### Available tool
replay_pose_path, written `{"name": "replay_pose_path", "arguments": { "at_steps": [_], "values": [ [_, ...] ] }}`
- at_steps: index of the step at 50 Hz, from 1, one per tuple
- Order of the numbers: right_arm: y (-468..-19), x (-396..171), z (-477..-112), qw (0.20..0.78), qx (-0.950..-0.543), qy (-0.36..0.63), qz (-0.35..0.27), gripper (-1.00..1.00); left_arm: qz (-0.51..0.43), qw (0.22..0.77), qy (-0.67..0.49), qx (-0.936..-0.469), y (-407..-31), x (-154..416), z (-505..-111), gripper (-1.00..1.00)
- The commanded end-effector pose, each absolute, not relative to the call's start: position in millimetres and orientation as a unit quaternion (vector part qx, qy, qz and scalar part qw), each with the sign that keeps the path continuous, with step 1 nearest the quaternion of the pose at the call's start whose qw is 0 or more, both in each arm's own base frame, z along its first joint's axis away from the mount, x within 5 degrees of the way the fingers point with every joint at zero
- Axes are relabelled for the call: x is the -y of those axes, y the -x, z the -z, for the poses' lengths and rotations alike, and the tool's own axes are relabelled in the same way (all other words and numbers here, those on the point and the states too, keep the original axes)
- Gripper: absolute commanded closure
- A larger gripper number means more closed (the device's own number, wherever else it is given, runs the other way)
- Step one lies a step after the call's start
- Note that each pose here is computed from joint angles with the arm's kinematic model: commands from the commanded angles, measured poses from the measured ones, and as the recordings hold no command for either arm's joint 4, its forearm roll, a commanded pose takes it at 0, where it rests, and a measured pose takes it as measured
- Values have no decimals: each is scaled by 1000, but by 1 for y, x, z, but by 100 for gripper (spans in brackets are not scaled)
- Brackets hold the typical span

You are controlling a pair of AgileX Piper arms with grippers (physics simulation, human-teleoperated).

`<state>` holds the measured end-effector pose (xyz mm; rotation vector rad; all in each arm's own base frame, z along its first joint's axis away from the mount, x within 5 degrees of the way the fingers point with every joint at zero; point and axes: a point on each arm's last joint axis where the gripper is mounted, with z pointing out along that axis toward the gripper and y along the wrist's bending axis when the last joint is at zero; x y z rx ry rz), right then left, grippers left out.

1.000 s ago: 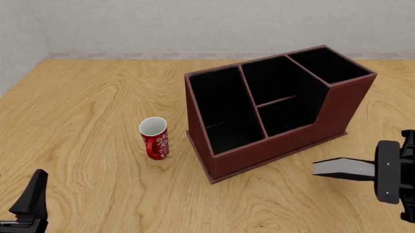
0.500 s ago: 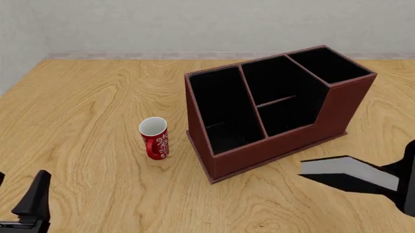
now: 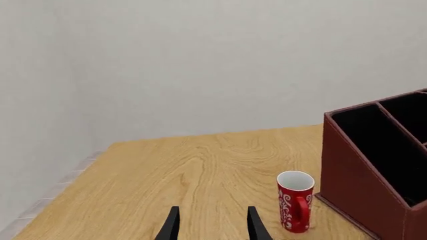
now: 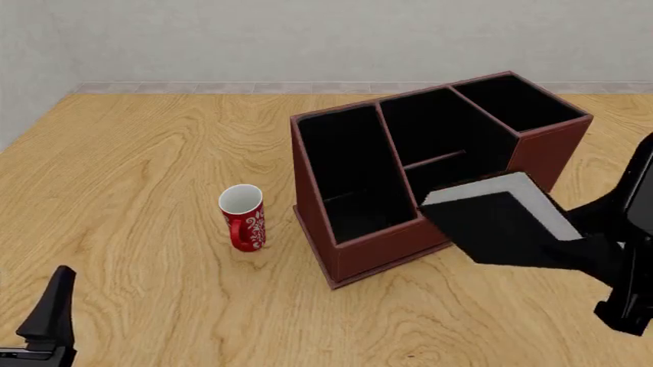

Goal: Pick up the book and place it in the left compartment of the caddy.

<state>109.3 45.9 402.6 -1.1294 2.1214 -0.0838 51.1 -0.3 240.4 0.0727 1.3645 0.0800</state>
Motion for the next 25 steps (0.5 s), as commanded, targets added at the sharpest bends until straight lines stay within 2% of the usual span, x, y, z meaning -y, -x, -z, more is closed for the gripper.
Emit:
{"name": "replay_pose_path", "arguments": {
  "at_steps": [1,6,25],
  "values": [
    [-117,-61,-431,389,-833,392,-15,100,-73,779,-62,-620,-50,0,-244,-100],
    [-116,-73,-454,414,-826,378,-53,100,-58,788,-53,-610,-49,1,-247,-100],
    [-142,-95,-468,408,-832,369,-71,100,-54,788,-46,-612,-49,0,-249,-100]
  ]
}}
